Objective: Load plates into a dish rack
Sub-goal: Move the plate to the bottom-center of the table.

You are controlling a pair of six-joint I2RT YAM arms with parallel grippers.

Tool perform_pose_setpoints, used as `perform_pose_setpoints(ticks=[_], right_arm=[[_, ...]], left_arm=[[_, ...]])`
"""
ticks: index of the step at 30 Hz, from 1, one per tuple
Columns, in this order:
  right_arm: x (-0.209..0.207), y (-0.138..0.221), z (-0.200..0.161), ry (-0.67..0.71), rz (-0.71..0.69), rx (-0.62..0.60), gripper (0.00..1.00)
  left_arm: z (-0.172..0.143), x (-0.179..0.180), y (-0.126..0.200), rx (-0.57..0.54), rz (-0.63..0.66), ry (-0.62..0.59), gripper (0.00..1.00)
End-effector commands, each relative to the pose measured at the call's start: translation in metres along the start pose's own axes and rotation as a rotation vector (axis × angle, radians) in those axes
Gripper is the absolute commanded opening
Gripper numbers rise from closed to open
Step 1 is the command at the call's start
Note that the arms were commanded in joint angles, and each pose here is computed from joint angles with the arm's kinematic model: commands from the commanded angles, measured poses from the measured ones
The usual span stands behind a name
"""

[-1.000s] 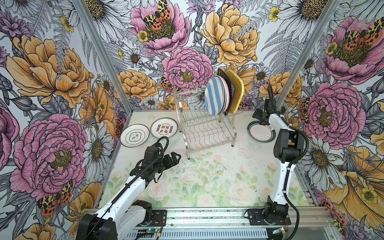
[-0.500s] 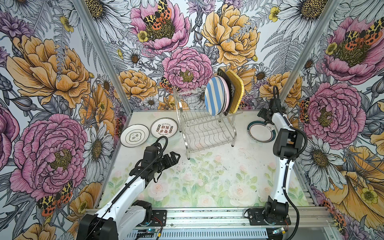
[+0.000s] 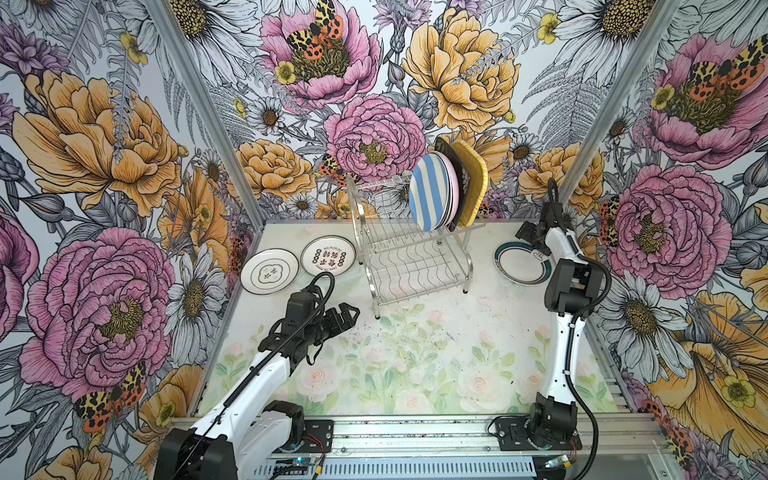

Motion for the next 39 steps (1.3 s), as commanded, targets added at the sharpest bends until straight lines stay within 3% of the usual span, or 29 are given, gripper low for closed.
perform_pose_setpoints(ticks=[1, 21, 39], right_arm=[[0.003, -0.004, -0.007, -0.014, 0.053, 0.04, 0.91], [0.058, 0.022, -0.036, 0.123, 0.206, 0.114, 0.89], [0.095, 0.048, -0.124, 0.394, 0.183, 0.288, 0.88]], left_arm=[[0.001, 0.0, -0.002, 0.002, -0.021, -0.003, 0.99], [0.002, -0.004, 0.0, 0.002, -0.046, 0.0, 0.99], [0.003, -0.007, 0.001, 0.003, -0.061, -0.001, 0.99]])
Point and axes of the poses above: each gripper's point midway between its finger pads, its own y axis back along the fingers, its own x axis along the line the jaws close on, z = x × y, the point moved 4 cm from there along y, back along the fingers, and after that the axes turned 12 degrees about y, right-handed, at the moved point
